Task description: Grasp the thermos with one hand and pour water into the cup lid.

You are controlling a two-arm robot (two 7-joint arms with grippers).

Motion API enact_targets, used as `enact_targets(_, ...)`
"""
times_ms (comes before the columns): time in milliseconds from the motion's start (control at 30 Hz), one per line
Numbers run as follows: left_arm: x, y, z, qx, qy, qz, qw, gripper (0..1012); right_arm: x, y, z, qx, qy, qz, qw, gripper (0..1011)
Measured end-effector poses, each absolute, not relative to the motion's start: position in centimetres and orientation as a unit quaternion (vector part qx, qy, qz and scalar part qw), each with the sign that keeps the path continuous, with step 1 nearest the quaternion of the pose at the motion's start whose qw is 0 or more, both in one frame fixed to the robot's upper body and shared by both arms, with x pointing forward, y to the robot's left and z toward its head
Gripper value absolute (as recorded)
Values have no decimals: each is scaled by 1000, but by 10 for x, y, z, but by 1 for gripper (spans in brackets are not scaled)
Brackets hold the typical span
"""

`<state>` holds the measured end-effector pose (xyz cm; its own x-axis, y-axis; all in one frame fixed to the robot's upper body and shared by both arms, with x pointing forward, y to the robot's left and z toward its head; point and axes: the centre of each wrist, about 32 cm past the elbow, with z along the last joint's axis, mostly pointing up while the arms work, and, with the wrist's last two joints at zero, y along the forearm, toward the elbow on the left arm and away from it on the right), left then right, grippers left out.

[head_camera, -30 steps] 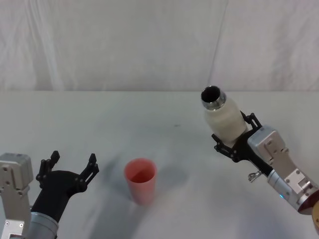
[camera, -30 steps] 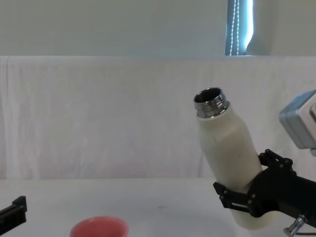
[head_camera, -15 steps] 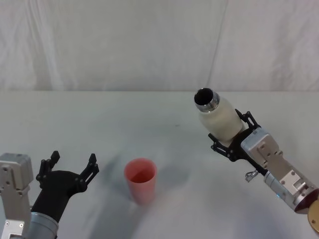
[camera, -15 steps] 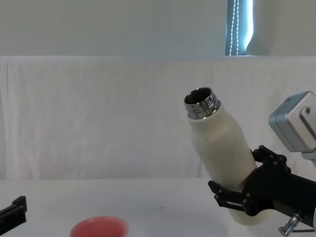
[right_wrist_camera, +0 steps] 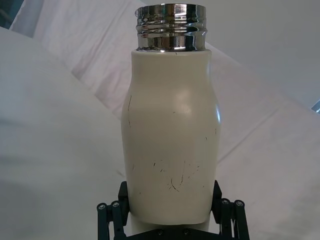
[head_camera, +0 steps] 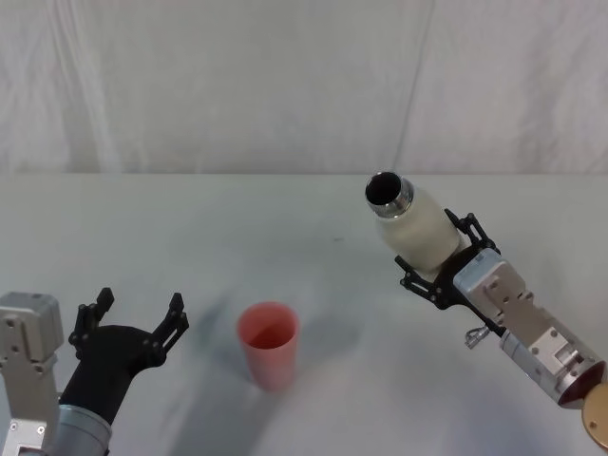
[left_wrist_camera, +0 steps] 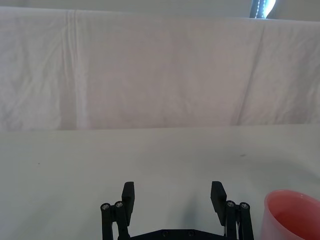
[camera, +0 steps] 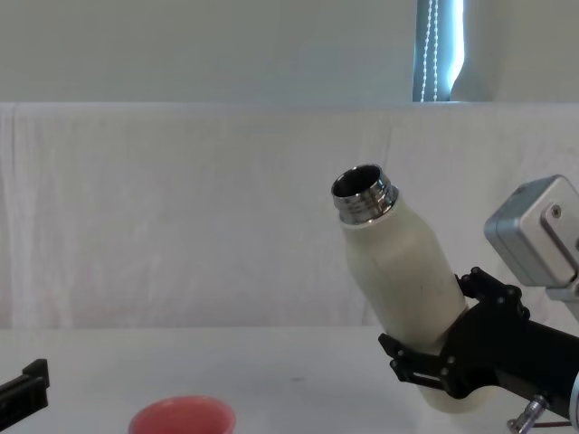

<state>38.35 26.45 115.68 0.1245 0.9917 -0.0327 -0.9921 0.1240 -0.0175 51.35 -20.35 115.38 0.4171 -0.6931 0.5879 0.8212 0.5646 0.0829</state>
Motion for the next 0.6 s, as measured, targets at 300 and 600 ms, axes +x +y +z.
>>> enact_targets(300, 384, 265, 1157, -17, 6, 662, 750, 1001, 517, -199, 1153, -113, -302, -451, 832, 951)
enact_targets(600, 384, 265, 1157, -17, 6, 662, 750, 1001, 522, -194, 1154, -118, -319, -445, 828, 951)
